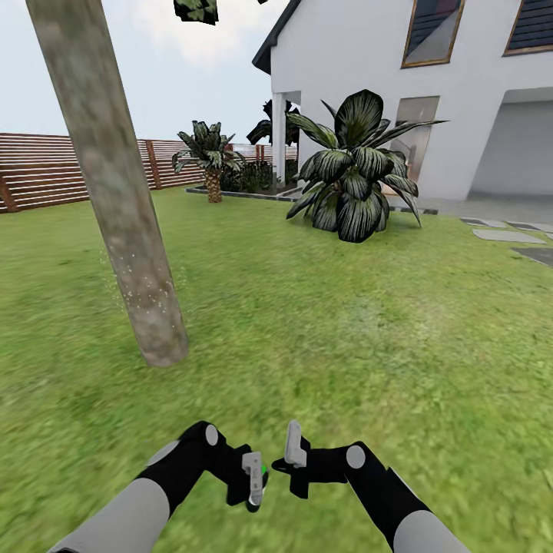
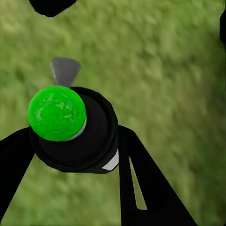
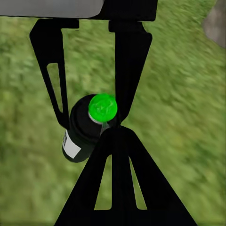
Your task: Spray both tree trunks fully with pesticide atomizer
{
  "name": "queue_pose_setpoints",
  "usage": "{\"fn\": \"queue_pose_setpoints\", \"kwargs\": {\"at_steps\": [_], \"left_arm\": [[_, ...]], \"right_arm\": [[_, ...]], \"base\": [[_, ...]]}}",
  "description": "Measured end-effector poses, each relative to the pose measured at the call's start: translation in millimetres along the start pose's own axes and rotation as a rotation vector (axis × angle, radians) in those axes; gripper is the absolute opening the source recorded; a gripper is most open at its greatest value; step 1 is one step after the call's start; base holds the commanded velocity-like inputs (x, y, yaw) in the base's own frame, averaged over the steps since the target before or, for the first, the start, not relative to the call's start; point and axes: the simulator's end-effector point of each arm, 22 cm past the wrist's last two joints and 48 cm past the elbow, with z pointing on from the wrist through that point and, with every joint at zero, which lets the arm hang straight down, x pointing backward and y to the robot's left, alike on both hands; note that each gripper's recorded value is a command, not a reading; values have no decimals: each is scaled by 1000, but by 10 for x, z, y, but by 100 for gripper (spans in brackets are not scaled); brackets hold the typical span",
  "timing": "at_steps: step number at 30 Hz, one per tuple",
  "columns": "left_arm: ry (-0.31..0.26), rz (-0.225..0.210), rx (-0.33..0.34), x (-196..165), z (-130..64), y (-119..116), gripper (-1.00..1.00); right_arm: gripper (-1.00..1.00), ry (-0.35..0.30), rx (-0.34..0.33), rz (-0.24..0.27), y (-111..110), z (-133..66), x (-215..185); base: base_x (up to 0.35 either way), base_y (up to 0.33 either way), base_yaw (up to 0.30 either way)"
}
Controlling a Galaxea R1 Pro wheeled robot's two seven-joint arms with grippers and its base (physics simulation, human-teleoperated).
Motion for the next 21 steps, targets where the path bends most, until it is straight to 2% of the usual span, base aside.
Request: {"fn": "queue_pose_setpoints", "kwargs": {"at_steps": [21], "left_arm": [[-16, 11, 3, -135, 35, -17, -100]], "right_arm": [[-100, 0, 0, 0, 0, 0, 1]], "base": [[0, 0, 0]]}}
